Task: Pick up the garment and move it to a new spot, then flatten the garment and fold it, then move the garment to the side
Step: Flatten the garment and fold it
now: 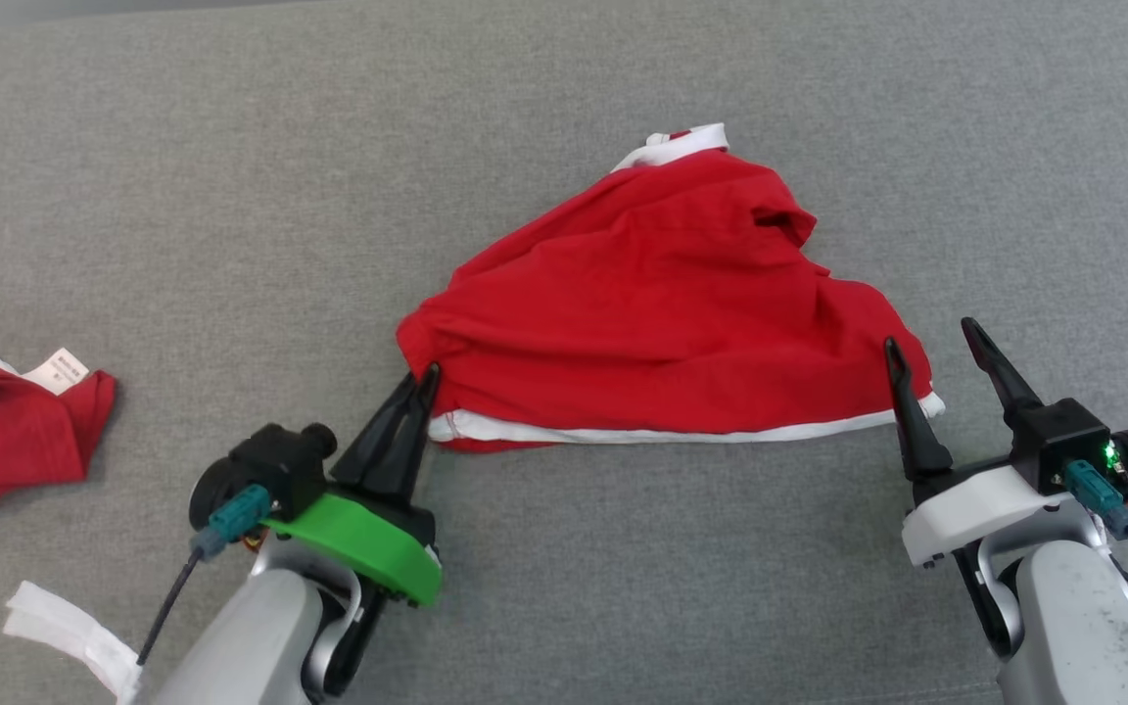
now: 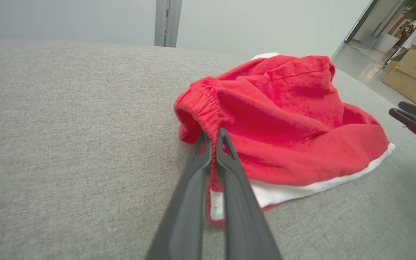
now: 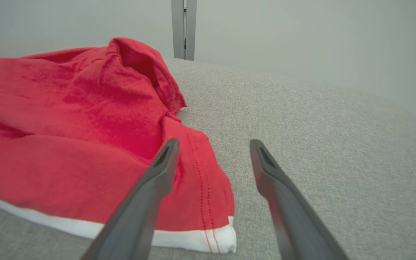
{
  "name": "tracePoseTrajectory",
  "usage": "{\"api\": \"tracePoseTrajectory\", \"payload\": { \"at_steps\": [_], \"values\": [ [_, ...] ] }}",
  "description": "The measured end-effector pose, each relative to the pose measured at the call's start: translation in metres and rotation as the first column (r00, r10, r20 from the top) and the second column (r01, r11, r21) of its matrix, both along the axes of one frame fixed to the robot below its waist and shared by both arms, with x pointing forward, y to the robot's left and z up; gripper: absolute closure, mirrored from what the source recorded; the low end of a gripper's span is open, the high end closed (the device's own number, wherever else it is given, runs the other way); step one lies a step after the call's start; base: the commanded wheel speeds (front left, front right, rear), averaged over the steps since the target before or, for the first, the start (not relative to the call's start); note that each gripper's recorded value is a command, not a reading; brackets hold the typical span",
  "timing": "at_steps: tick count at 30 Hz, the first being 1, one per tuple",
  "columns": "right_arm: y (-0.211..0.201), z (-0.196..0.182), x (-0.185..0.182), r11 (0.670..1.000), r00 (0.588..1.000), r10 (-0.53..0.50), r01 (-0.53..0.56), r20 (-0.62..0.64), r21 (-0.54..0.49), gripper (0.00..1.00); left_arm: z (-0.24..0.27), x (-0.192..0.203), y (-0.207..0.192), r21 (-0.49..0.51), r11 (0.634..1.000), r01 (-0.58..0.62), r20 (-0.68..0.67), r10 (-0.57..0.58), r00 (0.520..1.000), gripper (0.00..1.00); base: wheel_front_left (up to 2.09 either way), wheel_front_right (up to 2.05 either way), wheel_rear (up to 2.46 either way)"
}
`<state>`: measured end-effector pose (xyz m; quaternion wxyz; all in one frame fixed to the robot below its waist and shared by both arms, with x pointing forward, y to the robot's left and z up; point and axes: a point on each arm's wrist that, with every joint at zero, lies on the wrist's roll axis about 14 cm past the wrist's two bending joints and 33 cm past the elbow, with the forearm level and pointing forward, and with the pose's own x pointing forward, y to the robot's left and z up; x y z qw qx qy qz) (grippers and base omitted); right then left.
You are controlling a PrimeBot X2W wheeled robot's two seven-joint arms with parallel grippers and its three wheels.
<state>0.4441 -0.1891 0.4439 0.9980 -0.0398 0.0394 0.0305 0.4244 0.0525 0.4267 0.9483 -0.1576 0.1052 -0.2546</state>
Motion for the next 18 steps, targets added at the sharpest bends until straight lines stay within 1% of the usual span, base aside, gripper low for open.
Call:
{"api": "tracePoseTrajectory", "payload": {
  "at_steps": [7, 8, 9, 10, 11, 14, 18],
  "values": [
    [-0.013, -0.007, -0.003, 0.999, 0.999, -0.039, 0.04, -0.02, 0.015, 0.0, -0.031, 0.025, 0.011, 0.077, 0.997, -0.026, -0.056, 0.031, 0.998, 1.0, 0.0, 0.0, 0.0],
    [-0.016, -0.006, -0.004, 0.999, 0.999, -0.048, 0.048, -0.018, 0.019, 0.0, -0.034, 0.027, 0.012, 0.084, 0.996, -0.031, -0.064, 0.037, 0.997, 0.89, 0.0, 0.0, 0.0],
    [-0.017, -0.005, -0.005, 0.998, 0.998, -0.052, 0.053, -0.017, 0.024, 0.0, -0.036, 0.029, 0.015, 0.097, 0.995, -0.04, -0.067, 0.046, 0.997, 0.64, 0.0, 0.0, 0.0],
    [-0.018, -0.004, -0.006, 0.998, 0.998, -0.055, 0.055, -0.016, 0.027, 0.0, -0.036, 0.031, 0.019, 0.104, 0.993, -0.053, -0.065, 0.06, 0.996, 0.39, 0.0, 0.0, 0.0],
    [-0.018, -0.002, -0.007, 0.998, 0.998, -0.058, 0.058, -0.011, 0.033, 0.0, -0.035, 0.034, 0.024, 0.114, 0.991, -0.071, -0.058, 0.078, 0.995, 0.0, 0.0, 0.0, 0.0],
    [-0.019, 0.004, -0.011, 0.997, 0.998, -0.064, 0.064, 0.001, 0.049, 0.0, -0.03, 0.034, 0.03, 0.123, 0.987, -0.107, -0.042, 0.112, 0.993, 0.0, 0.0, 0.0, 0.0],
    [-0.018, 0.008, -0.02, 0.996, 0.998, -0.067, 0.067, 0.005, 0.067, 0.0, -0.03, 0.018, 0.041, 0.131, 0.979, -0.156, -0.048, 0.164, 0.985, 0.0, 0.0, 0.0, 0.0]
  ]
}}
